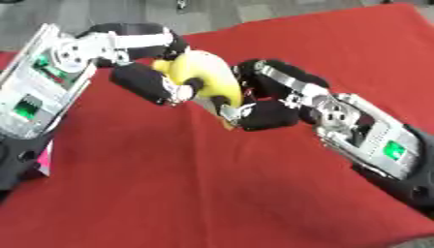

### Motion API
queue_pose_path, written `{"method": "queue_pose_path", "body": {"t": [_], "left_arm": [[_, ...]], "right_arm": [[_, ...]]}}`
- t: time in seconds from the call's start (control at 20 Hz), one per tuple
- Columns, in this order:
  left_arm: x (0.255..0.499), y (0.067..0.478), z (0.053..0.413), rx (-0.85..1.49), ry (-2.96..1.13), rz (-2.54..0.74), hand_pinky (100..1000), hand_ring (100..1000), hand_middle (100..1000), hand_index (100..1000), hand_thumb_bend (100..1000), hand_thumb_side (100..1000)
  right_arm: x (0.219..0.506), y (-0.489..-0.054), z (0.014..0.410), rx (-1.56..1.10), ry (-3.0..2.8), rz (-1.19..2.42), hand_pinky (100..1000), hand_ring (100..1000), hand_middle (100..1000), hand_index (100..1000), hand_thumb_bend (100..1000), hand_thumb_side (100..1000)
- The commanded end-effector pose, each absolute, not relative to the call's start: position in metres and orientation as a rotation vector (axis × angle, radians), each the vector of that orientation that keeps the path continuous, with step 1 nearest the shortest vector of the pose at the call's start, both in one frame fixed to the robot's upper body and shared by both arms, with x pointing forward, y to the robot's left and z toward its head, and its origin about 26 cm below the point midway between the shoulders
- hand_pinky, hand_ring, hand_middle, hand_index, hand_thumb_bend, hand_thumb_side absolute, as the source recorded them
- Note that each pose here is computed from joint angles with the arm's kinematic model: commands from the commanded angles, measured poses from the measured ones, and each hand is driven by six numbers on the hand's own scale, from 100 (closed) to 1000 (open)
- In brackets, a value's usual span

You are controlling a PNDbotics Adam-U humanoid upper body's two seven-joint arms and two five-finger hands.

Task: Pick up the objects with one hand, pass them to the other hand, and then place them into the box on the other side of the table.

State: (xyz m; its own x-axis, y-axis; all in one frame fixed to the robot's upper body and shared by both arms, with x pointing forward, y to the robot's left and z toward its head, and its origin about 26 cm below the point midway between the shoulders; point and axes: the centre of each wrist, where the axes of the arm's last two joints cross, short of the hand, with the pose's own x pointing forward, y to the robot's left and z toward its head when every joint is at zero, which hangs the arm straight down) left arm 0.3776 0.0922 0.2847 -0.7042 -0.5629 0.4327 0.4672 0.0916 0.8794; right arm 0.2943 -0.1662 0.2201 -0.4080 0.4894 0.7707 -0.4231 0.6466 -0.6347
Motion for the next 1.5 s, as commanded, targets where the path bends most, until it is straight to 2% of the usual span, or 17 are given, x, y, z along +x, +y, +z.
{"method": "queue_pose_path", "body": {"t": [0.05, 0.25, 0.35, 0.4, 0.5, 0.75, 1.1, 1.5], "left_arm": [[0.374, 0.093, 0.297, 0.134, -1.661, -1.701, 794, 696, 520, 418, 100, 253], [0.373, 0.093, 0.297, 0.172, -1.665, -1.709, 784, 680, 497, 394, 100, 249], [0.373, 0.093, 0.298, 0.201, -1.662, -1.709, 779, 675, 485, 390, 100, 241], [0.373, 0.093, 0.298, 0.214, -1.659, -1.71, 779, 674, 485, 390, 100, 240], [0.373, 0.094, 0.298, 0.245, -1.654, -1.712, 774, 669, 471, 388, 100, 225], [0.373, 0.094, 0.299, 0.312, -1.644, -1.712, 770, 666, 462, 386, 100, 218], [0.375, 0.102, 0.3, 0.382, -1.638, -1.674, 765, 663, 453, 385, 100, 214], [0.378, 0.155, 0.319, 0.531, -1.714, -1.462, 767, 671, 452, 383, 100, 213]], "right_arm": [[0.292, -0.166, 0.228, -0.072, -1.76, 1.013, 546, 639, 533, 683, 100, 333], [0.292, -0.166, 0.227, -0.095, -1.772, 1.044, 624, 774, 725, 843, 100, 645], [0.292, -0.166, 0.227, -0.104, -1.783, 1.067, 642, 814, 775, 881, 100, 725], [0.292, -0.166, 0.227, -0.109, -1.79, 1.074, 643, 817, 778, 883, 100, 731], [0.292, -0.167, 0.228, -0.117, -1.803, 1.08, 652, 835, 802, 900, 100, 812], [0.293, -0.168, 0.228, -0.139, -1.829, 1.077, 656, 847, 818, 916, 121, 861], [0.293, -0.17, 0.228, -0.17, -1.854, 1.067, 657, 853, 828, 921, 132, 867], [0.293, -0.174, 0.225, -0.19, -1.838, 1.034, 645, 845, 819, 907, 100, 831]]}}
